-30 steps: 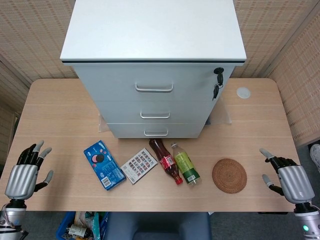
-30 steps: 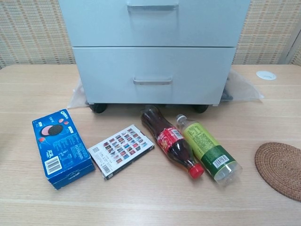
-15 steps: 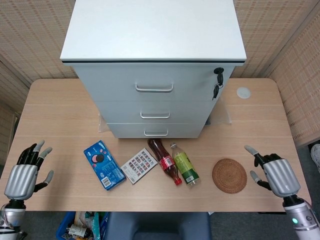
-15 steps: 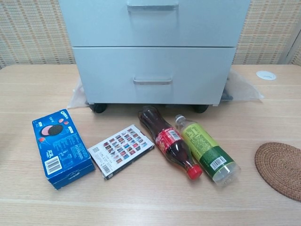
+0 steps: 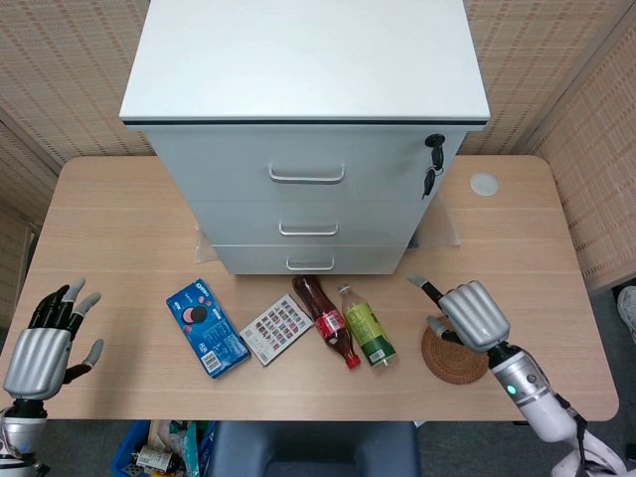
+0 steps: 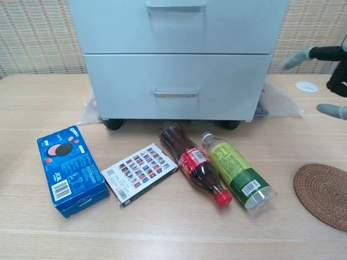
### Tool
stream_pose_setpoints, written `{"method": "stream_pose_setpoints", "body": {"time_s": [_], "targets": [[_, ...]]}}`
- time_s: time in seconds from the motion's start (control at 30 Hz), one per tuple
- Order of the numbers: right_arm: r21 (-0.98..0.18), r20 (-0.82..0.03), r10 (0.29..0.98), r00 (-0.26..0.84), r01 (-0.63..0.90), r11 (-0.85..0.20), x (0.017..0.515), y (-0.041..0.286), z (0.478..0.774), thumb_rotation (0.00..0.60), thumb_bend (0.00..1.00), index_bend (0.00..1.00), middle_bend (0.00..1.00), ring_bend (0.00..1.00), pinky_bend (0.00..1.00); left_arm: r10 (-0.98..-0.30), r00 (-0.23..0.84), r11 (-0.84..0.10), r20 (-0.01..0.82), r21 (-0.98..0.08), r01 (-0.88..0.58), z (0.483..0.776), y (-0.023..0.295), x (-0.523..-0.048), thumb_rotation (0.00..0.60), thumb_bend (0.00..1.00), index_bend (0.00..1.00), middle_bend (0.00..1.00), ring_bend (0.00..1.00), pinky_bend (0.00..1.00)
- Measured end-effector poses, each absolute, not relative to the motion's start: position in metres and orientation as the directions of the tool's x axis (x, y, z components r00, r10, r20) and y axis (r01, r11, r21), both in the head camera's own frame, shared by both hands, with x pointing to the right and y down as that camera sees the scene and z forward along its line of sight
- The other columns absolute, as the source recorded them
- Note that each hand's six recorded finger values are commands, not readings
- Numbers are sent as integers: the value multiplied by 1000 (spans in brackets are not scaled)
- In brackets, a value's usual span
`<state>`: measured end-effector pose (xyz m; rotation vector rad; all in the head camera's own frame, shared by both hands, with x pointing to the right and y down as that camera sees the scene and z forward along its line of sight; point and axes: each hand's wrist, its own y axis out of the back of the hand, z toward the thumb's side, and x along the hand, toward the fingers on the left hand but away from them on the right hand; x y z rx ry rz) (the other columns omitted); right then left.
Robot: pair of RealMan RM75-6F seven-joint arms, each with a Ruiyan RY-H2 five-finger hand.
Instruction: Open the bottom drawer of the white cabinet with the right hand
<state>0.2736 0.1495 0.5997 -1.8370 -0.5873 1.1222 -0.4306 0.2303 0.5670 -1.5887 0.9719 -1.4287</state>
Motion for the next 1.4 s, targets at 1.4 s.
{"method": "stream_pose_setpoints", "body": {"time_s": [1.4], "targets": [[-813, -558, 647, 520, -185, -552, 141, 120, 658, 600, 476, 147, 917, 980, 856, -902, 72, -429, 425, -901, -57, 575, 238, -442, 600, 356, 158, 35, 39, 105]]}}
